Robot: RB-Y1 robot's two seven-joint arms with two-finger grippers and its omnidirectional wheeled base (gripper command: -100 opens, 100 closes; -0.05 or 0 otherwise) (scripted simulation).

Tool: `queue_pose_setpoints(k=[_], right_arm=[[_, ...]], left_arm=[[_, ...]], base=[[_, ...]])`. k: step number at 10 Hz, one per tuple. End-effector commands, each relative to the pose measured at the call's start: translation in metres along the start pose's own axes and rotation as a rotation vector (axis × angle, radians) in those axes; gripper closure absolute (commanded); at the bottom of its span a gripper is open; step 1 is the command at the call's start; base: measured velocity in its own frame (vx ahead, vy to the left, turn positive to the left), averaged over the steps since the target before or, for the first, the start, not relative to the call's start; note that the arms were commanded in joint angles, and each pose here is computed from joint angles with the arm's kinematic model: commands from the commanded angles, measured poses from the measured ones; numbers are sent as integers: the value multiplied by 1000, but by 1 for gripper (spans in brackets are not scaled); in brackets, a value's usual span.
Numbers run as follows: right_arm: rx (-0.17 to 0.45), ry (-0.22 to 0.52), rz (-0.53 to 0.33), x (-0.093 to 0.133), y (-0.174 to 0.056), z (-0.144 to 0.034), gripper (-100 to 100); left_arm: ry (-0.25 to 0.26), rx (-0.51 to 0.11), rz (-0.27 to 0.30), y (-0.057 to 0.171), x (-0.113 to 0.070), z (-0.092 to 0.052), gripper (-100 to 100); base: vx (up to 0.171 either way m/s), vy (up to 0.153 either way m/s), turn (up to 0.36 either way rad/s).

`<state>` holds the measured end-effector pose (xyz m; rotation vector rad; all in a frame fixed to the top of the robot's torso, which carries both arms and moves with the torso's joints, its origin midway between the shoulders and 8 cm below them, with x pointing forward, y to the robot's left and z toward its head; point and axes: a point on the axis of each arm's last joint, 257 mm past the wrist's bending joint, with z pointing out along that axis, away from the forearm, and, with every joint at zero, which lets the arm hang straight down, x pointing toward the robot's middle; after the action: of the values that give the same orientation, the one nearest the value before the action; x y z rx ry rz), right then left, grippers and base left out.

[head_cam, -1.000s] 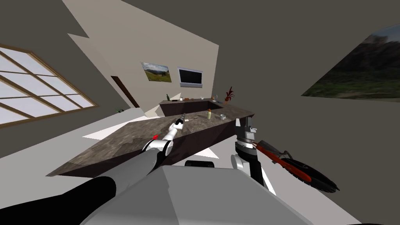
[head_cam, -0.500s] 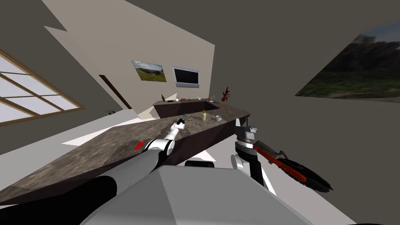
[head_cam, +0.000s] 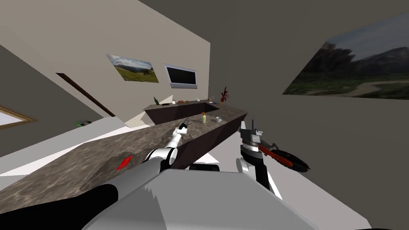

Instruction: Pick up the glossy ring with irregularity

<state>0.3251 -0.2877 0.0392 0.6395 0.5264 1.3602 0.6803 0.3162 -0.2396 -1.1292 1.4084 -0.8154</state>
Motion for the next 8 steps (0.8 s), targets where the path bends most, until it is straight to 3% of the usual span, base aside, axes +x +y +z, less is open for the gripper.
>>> queue_pose_setpoints(k=[1,2,4,5,7,8], right_arm=[[0,0,0,0,0,0,0],[0,0,0,0,0,0,0],[0,0,0,0,0,0,0],[0,0,0,0,0,0,0],[0,0,0,0,0,0,0],[0,0,0,0,0,0,0]], left_arm=[[-8,-3,-6,9,-3,-1,-100],[-33,-36,-73,28,-11,-12,-100],[-74,-59,-93,51,-32,-23,-100],[-99,-90,-152,67,-38,-33,-100],[-164,-98,-166,88,-73,-52,-100],[-175,-97,-161,92,-79,-58,-100]], base=[[-3,16,-96],[11,44,-328],[6,41,-376],[2,49,-375],[0,40,-420],[4,10,-117]])
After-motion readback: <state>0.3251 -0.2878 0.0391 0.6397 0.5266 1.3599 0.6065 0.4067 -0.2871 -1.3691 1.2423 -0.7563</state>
